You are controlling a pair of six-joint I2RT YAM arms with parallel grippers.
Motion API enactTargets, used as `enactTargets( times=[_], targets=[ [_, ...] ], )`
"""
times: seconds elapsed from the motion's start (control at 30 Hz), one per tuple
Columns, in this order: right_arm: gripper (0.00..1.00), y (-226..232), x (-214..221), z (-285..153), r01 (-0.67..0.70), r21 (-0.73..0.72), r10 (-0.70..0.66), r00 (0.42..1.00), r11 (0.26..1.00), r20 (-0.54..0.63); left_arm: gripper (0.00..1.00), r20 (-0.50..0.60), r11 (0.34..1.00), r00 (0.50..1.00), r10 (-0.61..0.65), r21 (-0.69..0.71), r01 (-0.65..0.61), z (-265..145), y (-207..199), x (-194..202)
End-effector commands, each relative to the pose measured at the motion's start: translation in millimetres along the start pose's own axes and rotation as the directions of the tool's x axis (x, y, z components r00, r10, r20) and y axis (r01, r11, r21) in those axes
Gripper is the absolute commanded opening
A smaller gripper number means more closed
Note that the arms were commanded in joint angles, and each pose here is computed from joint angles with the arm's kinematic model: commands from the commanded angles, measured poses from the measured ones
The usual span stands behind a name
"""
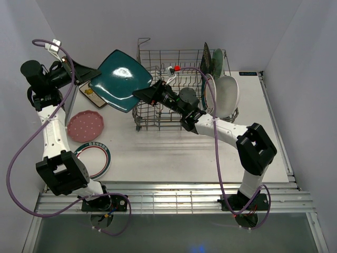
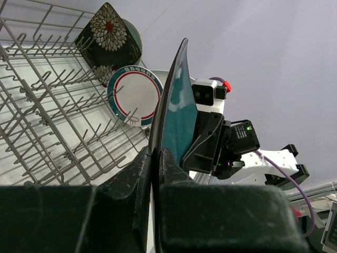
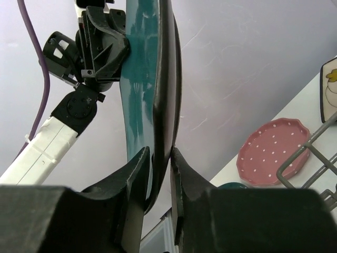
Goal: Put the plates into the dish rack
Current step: Insert the plate into the dish rack.
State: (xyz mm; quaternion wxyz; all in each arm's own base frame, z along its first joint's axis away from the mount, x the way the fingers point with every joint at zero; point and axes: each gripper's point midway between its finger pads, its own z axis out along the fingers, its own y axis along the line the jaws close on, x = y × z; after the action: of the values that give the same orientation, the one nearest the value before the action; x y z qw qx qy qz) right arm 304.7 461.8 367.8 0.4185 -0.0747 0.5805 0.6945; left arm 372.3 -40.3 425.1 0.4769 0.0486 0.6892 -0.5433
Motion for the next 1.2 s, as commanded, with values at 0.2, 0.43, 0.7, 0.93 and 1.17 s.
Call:
enactTargets(
  times=[0.2, 0.43, 0.7, 0.93, 1.17],
  targets=[
    [0.08, 42, -47, -13, 0.075, -0.047, -0.065, 0.98, 0.996, 0.189, 0.19, -0.017, 0.994, 0.995, 0.1, 0.039, -0.099, -3, -31, 11],
    [0.08, 47, -65, -15, 0.078, -0.013, -0.073, 0.967, 0.997, 0.243, 0.65, -0.043, 0.991, 0.992, 0.12, 0.058, -0.117, -4, -29, 20],
    [0.08, 54, -84, -21, 0.082, 0.011, -0.082, 0.953, 0.997, 0.291, 0.82, -0.048, 0.987, 0.988, 0.148, 0.07, -0.145, -3, -34, 17],
    [0.08, 65, -112, -47, 0.141, 0.089, -0.163, 0.925, 0.986, 0.342, 0.91, -0.018, 0.985, 0.985, 0.171, 0.016, -0.171, 1, -12, 8],
    [0.08, 73, -136, -82, 0.225, 0.218, -0.294, 0.881, 0.95, 0.37, 0.98, -0.018, 0.988, 0.988, 0.151, -0.012, -0.151, -1, 11, 9]
  ],
)
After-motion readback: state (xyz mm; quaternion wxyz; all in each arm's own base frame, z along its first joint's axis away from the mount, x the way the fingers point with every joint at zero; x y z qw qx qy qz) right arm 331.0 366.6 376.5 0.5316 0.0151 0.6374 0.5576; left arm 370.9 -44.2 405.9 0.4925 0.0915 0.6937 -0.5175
